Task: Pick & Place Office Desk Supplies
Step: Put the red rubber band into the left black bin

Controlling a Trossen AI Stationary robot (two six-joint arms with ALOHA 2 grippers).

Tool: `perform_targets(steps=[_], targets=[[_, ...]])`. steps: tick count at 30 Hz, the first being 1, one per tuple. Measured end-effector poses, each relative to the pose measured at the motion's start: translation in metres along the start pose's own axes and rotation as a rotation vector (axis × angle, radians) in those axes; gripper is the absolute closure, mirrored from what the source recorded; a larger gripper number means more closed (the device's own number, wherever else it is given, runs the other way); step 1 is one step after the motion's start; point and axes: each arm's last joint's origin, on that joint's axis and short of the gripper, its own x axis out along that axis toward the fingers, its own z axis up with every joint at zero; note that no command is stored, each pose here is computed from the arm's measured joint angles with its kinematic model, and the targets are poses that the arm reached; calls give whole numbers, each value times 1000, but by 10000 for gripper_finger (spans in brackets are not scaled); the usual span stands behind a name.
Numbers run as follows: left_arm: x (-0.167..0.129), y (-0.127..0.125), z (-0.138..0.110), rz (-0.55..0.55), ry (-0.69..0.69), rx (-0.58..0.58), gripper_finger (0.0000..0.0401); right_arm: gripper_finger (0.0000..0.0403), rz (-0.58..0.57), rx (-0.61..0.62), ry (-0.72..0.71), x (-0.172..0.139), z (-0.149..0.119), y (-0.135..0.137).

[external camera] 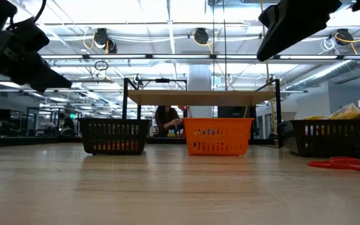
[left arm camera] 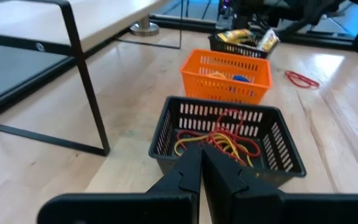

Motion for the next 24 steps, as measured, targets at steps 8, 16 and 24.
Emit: perform_targets(steps=[8,16,24], targets=[[0,1,1,33,-13,-2,384,403,-1,-12,29,0,-3,0],[0,1,1,33,-13,-19,384,403,2,-59,32,-1,-4,1],[0,1,1,33,-13,-19,384,403,11,-79,25,-3,-4,5]])
